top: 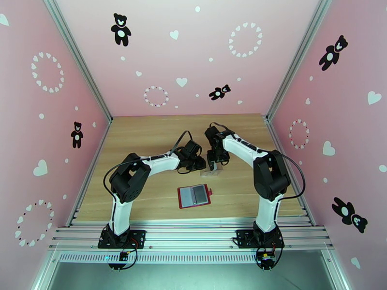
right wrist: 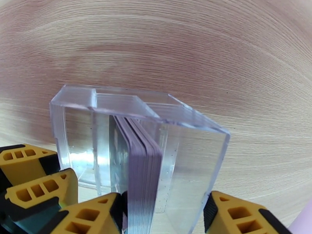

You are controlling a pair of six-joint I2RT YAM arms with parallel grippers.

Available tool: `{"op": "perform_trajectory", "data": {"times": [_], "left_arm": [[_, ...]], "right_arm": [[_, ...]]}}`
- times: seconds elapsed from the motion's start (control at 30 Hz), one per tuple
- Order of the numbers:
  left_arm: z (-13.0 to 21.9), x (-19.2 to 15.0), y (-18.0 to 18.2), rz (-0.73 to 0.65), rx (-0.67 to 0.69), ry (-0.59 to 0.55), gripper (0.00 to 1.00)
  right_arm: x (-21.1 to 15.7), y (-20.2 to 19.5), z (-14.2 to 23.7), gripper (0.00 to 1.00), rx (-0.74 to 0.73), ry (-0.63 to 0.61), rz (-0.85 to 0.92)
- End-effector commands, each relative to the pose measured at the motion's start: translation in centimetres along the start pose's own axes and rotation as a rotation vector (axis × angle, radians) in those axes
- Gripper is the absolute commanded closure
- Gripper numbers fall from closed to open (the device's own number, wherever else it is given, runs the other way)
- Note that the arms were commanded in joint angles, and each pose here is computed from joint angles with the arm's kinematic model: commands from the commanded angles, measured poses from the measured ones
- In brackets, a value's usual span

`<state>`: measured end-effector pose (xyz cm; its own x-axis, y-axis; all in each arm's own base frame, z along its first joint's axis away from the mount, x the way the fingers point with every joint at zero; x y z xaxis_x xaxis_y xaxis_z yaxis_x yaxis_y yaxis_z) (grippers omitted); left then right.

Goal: Put the credit cards into the card holder

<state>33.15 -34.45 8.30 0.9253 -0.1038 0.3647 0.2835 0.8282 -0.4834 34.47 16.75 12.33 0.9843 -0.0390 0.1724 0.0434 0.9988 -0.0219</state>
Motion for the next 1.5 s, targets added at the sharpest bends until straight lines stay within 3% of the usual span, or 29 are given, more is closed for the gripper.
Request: {"op": "perform_trajectory", "data": {"times": [0.0, 0.3, 0.53, 1.07, 1.47], "left_arm": [[-0.8, -0.8, 1.8, 0.01, 0.046, 0.045, 0.71], [-0.7, -0.7, 1.6, 0.006, 0.044, 0.047, 0.71], [-0.6, -0.5, 1.4, 0.001, 0.042, 0.048, 0.71], [-0.4, -0.2, 1.2, -0.006, 0.04, 0.046, 0.71], [0.0, -0.1, 1.0, -0.011, 0.04, 0.042, 0.71]], "right_arm": [[-0.1, -1.8, 2.4, 0.5, -0.077, -0.033, 0.013], [-0.4, -1.5, 2.6, 0.68, -0.047, -0.023, 0.019], [-0.4, -1.3, 2.1, 0.73, -0.041, -0.006, 0.025], [-0.6, -0.6, 2.3, 0.94, -0.01, 0.0, 0.036], [-0.9, -0.4, 4.8, 1.0, 0.043, -0.033, 0.034]]}}
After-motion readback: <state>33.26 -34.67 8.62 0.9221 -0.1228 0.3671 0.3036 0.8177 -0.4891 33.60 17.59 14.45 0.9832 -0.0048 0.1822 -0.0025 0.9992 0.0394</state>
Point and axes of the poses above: each hand's point on the last joint's axis, 136 mm out from that joint toward the fingers, its own z axis back along the fingers, its own y axis along the line the jaws close on, x = y × z, the point moved 5 cm from there along z, back along the fingers, and after that the axes turned 13 degrees about -z, right-handed, at the moved point
